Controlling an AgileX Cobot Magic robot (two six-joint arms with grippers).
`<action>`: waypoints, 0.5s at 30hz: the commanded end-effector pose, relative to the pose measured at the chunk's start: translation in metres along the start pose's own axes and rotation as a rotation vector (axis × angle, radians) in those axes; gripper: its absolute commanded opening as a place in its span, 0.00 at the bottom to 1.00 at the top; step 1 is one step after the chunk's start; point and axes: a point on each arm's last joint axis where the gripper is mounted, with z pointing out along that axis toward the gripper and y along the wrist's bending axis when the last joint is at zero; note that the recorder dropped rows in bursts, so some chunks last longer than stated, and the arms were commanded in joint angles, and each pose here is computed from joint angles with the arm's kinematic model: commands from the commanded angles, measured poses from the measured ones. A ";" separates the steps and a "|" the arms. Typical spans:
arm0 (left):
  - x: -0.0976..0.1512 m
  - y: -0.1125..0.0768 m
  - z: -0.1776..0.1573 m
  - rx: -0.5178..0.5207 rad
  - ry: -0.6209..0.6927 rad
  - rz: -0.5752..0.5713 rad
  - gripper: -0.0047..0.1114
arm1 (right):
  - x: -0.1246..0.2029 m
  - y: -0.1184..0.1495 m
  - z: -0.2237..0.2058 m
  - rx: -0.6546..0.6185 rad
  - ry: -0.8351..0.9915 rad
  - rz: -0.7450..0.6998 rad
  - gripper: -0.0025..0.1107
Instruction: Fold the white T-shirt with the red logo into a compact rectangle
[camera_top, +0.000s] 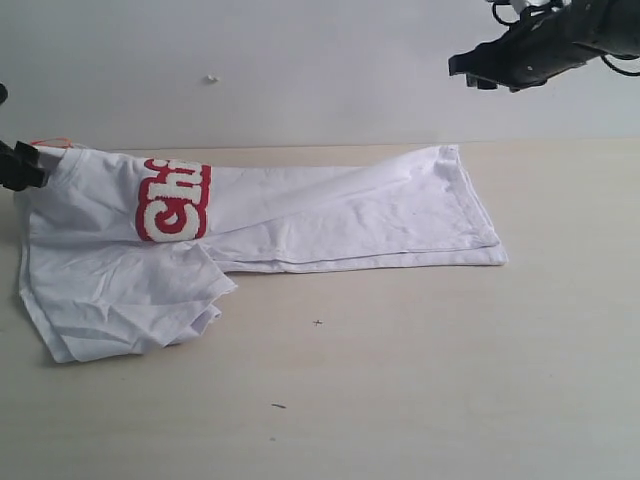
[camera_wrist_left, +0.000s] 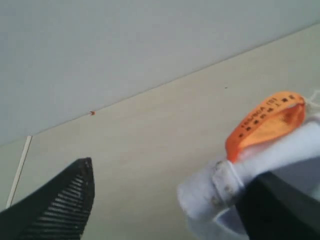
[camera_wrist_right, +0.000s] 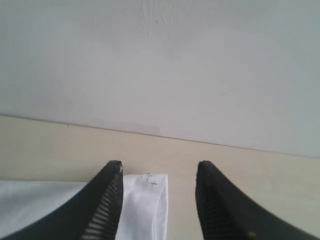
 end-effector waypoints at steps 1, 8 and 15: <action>-0.002 0.002 0.000 -0.011 -0.006 -0.034 0.67 | 0.000 -0.004 -0.003 0.015 0.038 0.078 0.35; -0.003 0.002 -0.001 -0.008 -0.004 -0.033 0.67 | 0.032 0.015 0.005 -0.123 0.304 -0.058 0.02; -0.013 0.006 -0.008 0.024 0.040 -0.107 0.66 | 0.084 0.038 0.038 -0.189 0.528 -0.156 0.02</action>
